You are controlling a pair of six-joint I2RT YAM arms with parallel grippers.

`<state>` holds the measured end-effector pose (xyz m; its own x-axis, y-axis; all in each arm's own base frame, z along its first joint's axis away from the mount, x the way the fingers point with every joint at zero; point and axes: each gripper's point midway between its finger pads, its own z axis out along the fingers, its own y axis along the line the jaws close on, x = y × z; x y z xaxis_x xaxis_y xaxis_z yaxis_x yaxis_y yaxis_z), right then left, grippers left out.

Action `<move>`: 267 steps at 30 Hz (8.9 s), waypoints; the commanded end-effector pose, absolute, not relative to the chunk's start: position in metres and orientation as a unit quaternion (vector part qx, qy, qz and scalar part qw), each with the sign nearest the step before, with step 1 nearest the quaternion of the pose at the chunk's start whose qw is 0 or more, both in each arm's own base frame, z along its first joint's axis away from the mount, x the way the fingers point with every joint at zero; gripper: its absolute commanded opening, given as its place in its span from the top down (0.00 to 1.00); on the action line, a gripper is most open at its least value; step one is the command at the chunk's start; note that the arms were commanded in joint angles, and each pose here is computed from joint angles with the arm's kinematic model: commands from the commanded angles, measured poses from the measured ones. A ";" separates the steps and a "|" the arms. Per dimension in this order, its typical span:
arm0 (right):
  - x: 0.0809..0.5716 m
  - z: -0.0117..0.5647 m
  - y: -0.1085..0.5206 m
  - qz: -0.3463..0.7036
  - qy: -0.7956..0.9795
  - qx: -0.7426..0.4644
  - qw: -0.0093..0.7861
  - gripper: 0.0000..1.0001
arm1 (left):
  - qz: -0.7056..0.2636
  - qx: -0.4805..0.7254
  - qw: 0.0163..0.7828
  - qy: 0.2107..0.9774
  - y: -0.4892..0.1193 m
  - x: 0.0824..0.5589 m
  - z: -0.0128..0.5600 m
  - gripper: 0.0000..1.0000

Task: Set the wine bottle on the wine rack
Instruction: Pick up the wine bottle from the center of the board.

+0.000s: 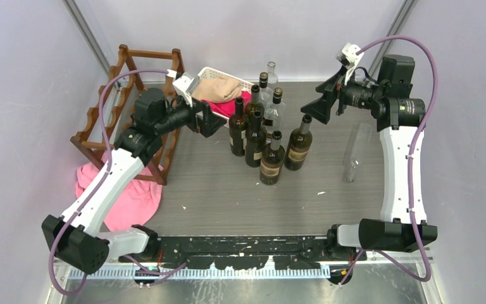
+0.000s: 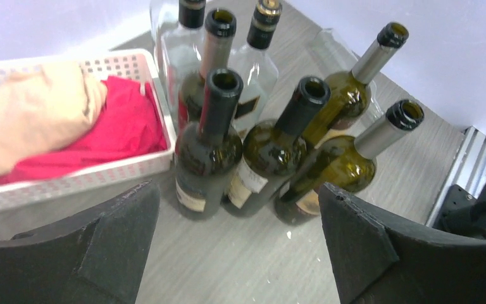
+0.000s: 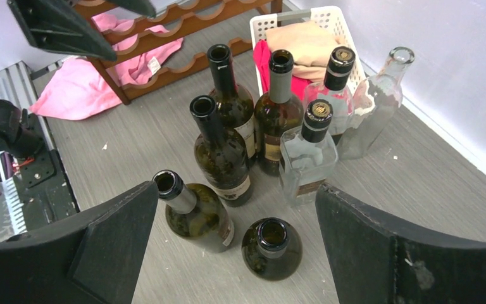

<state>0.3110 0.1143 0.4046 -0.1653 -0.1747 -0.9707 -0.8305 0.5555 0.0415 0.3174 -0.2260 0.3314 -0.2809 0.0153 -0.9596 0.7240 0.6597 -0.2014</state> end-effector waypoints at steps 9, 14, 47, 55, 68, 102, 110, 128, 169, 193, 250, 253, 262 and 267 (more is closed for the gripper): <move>0.305 0.426 0.120 0.313 0.672 -0.368 0.561 0.00 | -0.504 0.050 0.580 0.638 -0.203 0.362 0.494 0.02; 0.301 0.433 0.120 0.310 0.668 -0.357 0.574 0.00 | -0.545 -0.058 0.581 0.601 -0.187 0.365 0.554 0.04; 0.302 0.455 0.120 0.333 0.671 -0.280 0.600 0.00 | -0.546 -0.176 0.610 0.546 -0.134 0.284 0.649 0.02; 0.304 0.449 0.118 0.326 0.700 -0.285 0.568 0.00 | -0.512 -0.159 0.633 0.558 -0.131 0.288 0.624 0.00; 0.296 0.396 0.187 0.244 0.748 -0.431 0.441 0.00 | -0.296 0.092 0.573 0.758 -0.147 0.298 0.449 0.05; 0.393 0.395 0.183 0.306 0.782 -0.269 0.472 0.00 | 0.070 0.119 0.389 0.911 -0.045 0.458 0.291 0.37; 0.419 0.387 0.160 0.293 0.796 -0.226 0.479 0.01 | 0.021 0.120 0.362 0.924 -0.045 0.452 0.271 0.52; 0.377 0.388 0.164 0.301 0.768 -0.322 0.464 0.01 | 0.012 0.124 0.388 0.913 -0.042 0.439 0.293 0.54; 0.283 0.272 0.206 0.148 0.788 -0.494 0.337 0.39 | -0.441 0.088 0.536 0.714 -0.179 0.303 0.399 0.30; 0.232 0.331 0.210 0.362 0.800 -0.339 0.338 0.99 | -0.441 0.291 0.502 0.685 -0.275 0.242 0.320 0.27; 0.241 0.348 0.183 0.547 0.762 -0.096 0.334 0.99 | -0.498 0.323 0.460 0.660 -0.280 0.187 0.304 0.02; 0.240 0.349 0.182 0.548 0.760 -0.091 0.336 0.99 | -0.504 0.330 0.461 0.652 -0.282 0.185 0.307 0.04; 0.239 0.353 0.180 0.561 0.753 -0.072 0.336 0.99 | -0.512 0.349 0.454 0.640 -0.288 0.181 0.306 0.06; 0.238 0.353 0.178 0.562 0.753 -0.066 0.335 0.99 | -0.506 0.366 0.457 0.634 -0.298 0.179 0.303 0.06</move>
